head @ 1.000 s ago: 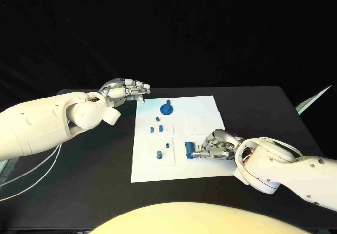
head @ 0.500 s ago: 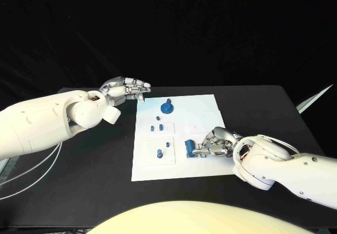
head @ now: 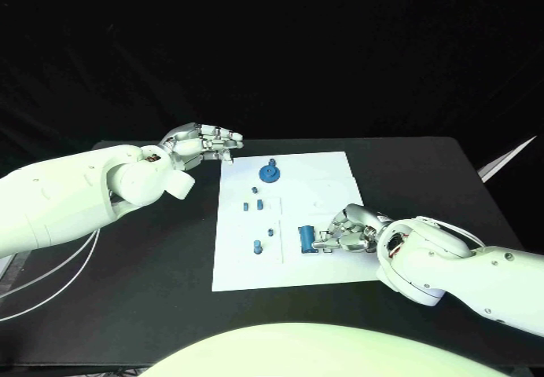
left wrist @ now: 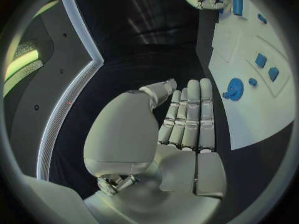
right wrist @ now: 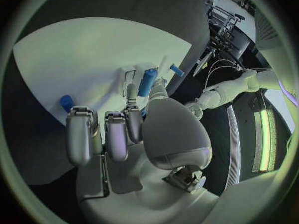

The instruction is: Assemble the parts on the task board

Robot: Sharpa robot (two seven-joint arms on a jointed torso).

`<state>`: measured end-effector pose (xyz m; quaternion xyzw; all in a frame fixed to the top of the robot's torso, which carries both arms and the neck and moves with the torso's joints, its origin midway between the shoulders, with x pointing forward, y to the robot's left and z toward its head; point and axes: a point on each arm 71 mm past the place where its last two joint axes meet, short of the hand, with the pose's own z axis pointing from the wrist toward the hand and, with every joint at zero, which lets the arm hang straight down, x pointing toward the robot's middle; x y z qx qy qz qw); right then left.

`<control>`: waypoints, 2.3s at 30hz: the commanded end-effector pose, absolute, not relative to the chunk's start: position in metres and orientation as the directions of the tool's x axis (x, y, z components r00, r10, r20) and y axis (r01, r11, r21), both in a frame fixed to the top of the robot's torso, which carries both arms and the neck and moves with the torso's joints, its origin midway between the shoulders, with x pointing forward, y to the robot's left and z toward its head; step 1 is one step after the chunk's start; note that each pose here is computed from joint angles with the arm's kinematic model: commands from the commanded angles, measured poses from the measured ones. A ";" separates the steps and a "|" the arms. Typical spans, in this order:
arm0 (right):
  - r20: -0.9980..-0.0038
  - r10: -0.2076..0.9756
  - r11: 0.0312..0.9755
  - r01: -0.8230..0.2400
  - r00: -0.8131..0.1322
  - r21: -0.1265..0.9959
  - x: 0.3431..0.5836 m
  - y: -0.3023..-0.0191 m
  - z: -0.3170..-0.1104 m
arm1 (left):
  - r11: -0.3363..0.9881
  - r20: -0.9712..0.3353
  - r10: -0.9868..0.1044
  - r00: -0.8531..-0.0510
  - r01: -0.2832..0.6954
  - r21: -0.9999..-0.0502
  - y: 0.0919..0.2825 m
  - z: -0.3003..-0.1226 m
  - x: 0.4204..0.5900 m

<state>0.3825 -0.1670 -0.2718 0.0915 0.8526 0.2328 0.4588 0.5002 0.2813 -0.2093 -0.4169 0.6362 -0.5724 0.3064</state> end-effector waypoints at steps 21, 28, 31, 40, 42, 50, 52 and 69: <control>-0.752 0.437 0.838 -0.080 -0.494 0.540 0.378 -0.183 -0.257 | -0.007 0.091 -0.878 -0.470 -0.177 -0.984 0.280 -0.209 0.500; -0.779 0.473 0.834 -0.077 -0.411 0.547 0.385 -0.215 -0.236 | -0.008 0.090 -0.879 -0.467 -0.173 -0.985 0.280 -0.208 0.500; -0.798 0.467 0.846 -0.072 -0.380 0.529 0.388 -0.231 -0.230 | -0.010 0.090 -0.879 -0.468 -0.172 -0.985 0.279 -0.208 0.500; -0.854 0.397 0.900 -0.040 -0.336 0.434 0.391 -0.267 -0.230 | -0.012 0.092 -0.876 -0.473 -0.170 -0.985 0.277 -0.208 0.499; -0.859 0.385 0.907 -0.034 -0.338 0.420 0.390 -0.270 -0.233 | -0.012 0.092 -0.876 -0.473 -0.170 -0.985 0.277 -0.208 0.499; -0.854 0.357 0.921 -0.012 -0.378 0.391 0.390 -0.266 -0.249 | -0.012 0.093 -0.876 -0.473 -0.170 -0.985 0.277 -0.208 0.499; -0.849 0.355 0.922 -0.006 -0.391 0.388 0.389 -0.265 -0.253 | -0.012 0.092 -0.876 -0.473 -0.170 -0.985 0.278 -0.208 0.499; -0.825 0.350 0.922 0.005 -0.443 0.388 0.389 -0.247 -0.276 | -0.012 0.093 -0.876 -0.474 -0.172 -0.985 0.278 -0.208 0.499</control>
